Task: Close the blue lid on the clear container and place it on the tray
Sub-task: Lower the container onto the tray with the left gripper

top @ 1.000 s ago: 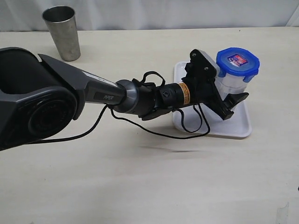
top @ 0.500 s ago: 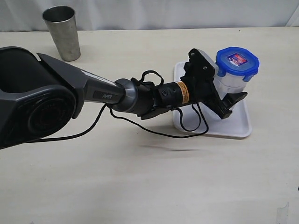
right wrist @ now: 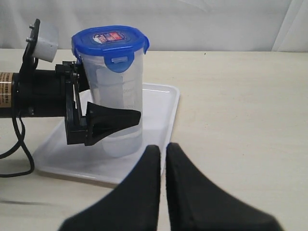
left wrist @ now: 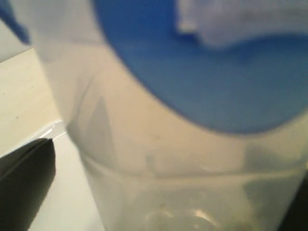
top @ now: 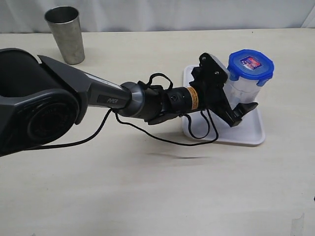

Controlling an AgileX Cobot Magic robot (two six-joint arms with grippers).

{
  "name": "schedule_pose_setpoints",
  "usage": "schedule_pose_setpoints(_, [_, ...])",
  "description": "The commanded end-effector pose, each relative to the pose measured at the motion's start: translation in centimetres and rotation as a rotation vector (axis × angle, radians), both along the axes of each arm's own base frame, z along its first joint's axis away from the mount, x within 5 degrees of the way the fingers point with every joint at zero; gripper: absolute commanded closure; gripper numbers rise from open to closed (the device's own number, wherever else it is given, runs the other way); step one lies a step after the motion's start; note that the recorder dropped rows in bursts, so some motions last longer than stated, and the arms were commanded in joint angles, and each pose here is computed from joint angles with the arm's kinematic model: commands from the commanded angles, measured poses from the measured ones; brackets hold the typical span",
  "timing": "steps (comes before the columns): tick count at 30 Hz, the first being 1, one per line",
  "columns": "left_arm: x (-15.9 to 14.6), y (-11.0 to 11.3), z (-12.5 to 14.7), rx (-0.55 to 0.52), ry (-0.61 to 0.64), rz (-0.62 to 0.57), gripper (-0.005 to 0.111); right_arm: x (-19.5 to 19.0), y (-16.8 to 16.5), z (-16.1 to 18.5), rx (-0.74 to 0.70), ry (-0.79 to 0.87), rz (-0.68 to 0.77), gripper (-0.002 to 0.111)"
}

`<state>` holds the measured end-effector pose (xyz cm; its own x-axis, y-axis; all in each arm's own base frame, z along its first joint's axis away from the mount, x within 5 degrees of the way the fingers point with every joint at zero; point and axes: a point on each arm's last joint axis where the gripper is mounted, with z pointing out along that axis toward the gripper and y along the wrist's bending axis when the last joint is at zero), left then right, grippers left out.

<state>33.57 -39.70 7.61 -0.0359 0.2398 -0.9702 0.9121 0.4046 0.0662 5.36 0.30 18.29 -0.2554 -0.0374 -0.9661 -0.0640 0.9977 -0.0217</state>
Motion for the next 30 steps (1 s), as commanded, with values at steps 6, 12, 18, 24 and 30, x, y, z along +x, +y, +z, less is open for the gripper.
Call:
schedule_pose_setpoints(6, [0.4, 0.4, 1.5, 0.070, 0.013, 0.049, 0.002, 0.0, 0.0, -0.1, 0.004, -0.001, -0.008, 0.104])
schedule_pose_setpoints(12, [0.4, 0.7, 1.0, 0.108, 0.028, 0.060, 0.002, 0.0, 0.0, -0.1, 0.004, -0.001, -0.008, 0.104])
schedule_pose_setpoints(18, [-0.2, 0.9, 0.7, 0.122, 0.012, 0.022, 0.002, 0.0, 0.0, -0.1, 0.004, -0.001, -0.008, 0.104])
schedule_pose_setpoints(24, [-0.4, 1.2, 1.9, 0.128, 0.002, 0.025, 0.002, 0.0, 0.0, -0.1, 0.004, -0.001, -0.008, 0.104])
schedule_pose_setpoints(30, [0.2, 1.9, 3.0, 0.183, 0.008, 0.072, 0.002, 0.0, 0.0, -0.1, 0.004, -0.001, -0.008, 0.104])
